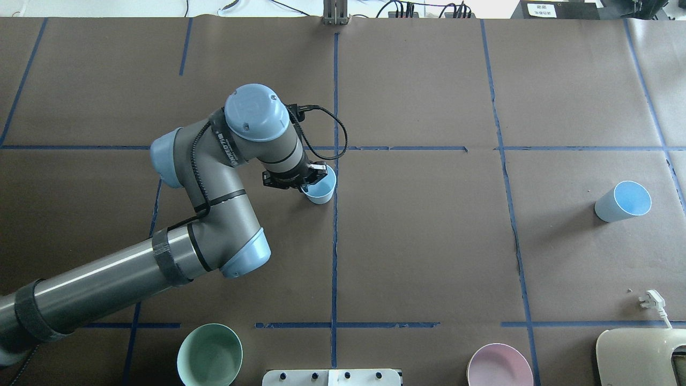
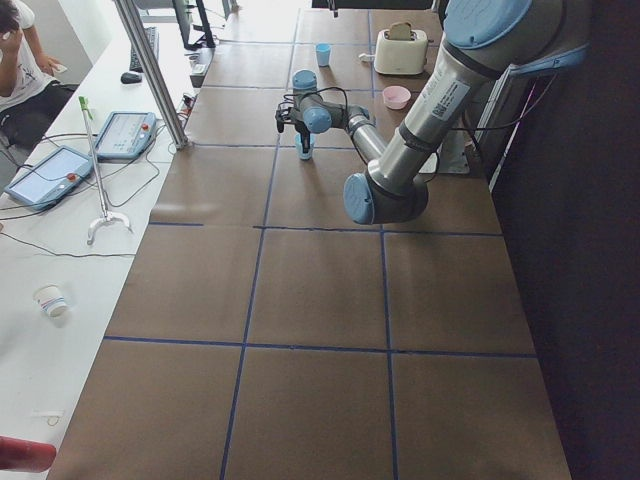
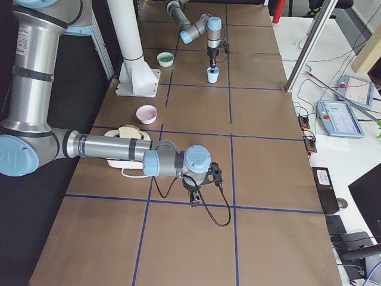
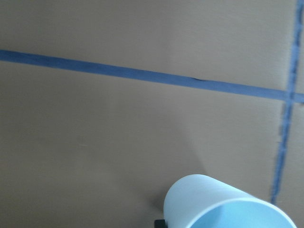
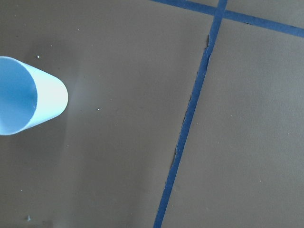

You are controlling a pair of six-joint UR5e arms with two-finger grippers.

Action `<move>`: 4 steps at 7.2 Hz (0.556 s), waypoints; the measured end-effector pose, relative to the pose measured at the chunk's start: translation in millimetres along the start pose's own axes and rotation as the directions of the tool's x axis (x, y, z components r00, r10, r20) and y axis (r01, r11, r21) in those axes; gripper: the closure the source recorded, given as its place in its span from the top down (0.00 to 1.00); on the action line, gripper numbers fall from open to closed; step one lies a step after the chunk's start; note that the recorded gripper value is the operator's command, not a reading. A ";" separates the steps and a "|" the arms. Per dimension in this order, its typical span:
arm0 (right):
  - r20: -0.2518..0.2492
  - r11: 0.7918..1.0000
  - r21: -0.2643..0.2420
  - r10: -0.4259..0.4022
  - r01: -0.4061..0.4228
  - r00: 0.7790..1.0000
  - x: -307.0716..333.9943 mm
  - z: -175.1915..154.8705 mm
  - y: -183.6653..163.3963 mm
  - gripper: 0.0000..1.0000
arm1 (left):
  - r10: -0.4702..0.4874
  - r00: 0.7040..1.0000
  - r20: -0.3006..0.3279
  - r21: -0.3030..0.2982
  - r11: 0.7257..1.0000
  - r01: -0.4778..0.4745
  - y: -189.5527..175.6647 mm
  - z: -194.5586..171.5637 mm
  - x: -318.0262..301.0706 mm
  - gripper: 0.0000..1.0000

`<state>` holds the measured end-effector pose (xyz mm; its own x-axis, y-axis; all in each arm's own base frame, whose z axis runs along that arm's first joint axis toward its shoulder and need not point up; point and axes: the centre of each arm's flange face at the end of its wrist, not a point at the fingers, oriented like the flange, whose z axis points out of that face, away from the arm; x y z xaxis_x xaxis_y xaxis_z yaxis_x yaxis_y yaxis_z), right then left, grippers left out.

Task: Stack blue cups with both arms
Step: 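Carry the cup with the left gripper to the table center and set it down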

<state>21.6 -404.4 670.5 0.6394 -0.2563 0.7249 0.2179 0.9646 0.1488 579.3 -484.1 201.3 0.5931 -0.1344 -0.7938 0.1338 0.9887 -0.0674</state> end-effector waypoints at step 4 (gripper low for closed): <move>0.000 1.000 0.000 0.001 -0.001 1.000 -0.1 0.1 0.0 1.00 | 0.011 1.000 -0.002 -0.003 1.000 -0.011 16.3 5.5 27.4 1.00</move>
<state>21.5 -404.4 670.5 0.6395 -0.2557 0.7250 0.2178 0.9647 0.1482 602.1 -472.1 181.7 0.5929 -0.1231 -0.7958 0.1249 0.9903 -0.0601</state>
